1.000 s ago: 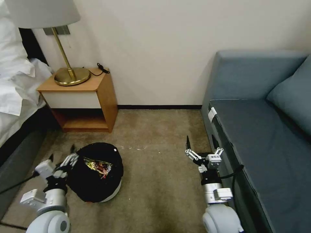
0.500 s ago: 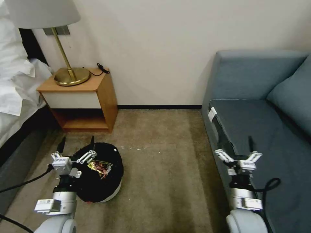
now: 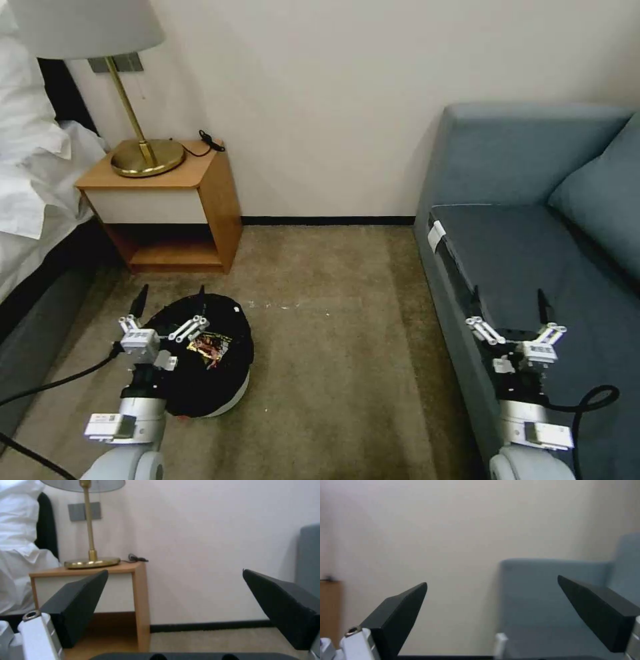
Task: Pick up the trash bin, then pick up the garbage on the floor and place it into the trash bin.
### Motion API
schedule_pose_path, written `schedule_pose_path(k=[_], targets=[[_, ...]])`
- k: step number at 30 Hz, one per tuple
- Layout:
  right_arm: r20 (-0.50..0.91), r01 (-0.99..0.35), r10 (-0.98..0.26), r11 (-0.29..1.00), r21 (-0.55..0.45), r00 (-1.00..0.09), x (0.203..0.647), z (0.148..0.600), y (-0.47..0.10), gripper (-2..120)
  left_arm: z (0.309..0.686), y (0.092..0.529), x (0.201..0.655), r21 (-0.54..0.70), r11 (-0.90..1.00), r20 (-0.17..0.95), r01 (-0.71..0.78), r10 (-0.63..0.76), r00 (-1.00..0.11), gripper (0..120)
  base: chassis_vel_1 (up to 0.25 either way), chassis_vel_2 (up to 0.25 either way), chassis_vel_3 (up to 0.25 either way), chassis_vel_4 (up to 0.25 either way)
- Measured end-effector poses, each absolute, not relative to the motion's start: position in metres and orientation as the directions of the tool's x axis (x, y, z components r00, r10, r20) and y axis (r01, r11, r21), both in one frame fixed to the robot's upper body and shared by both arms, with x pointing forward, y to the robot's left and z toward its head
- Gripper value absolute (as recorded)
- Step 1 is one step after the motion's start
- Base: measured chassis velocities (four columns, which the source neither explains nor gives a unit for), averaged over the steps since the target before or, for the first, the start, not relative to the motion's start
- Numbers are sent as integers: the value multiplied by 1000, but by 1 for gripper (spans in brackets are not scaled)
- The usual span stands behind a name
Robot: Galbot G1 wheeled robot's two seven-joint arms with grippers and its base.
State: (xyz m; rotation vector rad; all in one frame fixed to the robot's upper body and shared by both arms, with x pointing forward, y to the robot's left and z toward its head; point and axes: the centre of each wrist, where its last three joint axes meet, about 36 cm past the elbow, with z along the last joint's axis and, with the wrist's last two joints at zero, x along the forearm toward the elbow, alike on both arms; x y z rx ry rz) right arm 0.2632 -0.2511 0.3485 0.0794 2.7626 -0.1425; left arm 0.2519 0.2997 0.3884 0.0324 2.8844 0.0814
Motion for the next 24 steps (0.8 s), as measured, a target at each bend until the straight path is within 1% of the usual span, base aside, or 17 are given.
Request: schedule_pose_path(k=[2,5,24], targets=[[-361,43,12,996,-80,-932,264,349,-242,100,388,300,251,63,998,-247,17,33,-968,100,0,0,0,0],[-359,34,4,996,-78,-933,264,349,-240,100,388,300,250,65,998,-246,18,33,-969,100,0,0,0,0],[-358,35,4,996,-80,-934,265,349,-240,100,389,300,250,64,998,-247,17,33,-969,100,0,0,0,0]])
